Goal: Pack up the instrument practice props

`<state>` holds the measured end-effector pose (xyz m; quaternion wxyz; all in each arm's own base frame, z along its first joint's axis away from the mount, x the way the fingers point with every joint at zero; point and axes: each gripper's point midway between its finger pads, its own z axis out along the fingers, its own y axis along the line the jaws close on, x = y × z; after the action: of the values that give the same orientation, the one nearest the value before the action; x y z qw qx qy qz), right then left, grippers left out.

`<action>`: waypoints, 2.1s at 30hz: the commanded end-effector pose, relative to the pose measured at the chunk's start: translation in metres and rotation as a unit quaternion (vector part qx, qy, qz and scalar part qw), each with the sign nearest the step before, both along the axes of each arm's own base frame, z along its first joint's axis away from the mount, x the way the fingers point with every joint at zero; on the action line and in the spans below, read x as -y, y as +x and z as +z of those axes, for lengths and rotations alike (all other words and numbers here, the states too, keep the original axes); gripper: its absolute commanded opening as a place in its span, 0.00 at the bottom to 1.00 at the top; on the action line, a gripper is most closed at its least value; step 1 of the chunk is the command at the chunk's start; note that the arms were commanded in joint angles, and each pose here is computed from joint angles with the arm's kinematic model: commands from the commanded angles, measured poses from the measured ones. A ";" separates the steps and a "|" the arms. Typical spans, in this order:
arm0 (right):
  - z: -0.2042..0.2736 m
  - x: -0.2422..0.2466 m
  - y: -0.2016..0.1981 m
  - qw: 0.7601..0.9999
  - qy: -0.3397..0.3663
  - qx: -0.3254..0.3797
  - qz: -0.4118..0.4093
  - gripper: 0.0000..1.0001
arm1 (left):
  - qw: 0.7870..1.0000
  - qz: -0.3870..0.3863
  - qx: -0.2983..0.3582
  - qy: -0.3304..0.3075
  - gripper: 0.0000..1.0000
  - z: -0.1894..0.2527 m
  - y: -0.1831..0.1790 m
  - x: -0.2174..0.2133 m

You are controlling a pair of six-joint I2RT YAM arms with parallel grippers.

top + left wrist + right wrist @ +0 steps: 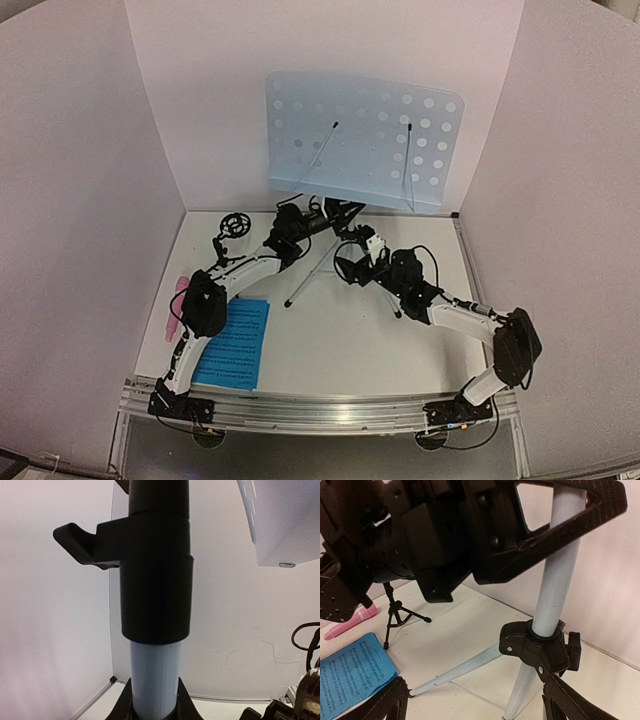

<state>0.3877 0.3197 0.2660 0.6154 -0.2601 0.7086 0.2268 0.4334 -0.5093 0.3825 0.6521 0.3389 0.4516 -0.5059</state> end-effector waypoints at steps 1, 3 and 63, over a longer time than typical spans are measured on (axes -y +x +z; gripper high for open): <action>-0.001 0.024 0.018 0.998 -0.015 0.002 -0.067 0.89 | 0.988 -0.003 0.104 -0.117 0.00 0.117 -0.048 -0.042; -0.013 0.036 0.021 0.997 -0.022 -0.018 -0.078 0.88 | 0.988 -0.003 0.105 -0.113 0.00 0.117 -0.048 -0.041; 0.057 0.068 0.056 0.976 0.163 0.118 -0.079 0.00 | 0.996 -0.064 0.068 -0.008 0.02 0.057 -0.041 -0.009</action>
<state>0.4306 0.2881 0.2378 0.6102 -0.2146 0.7184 0.2559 0.4583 -0.4955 0.3898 0.6223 0.3048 0.5034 -0.5162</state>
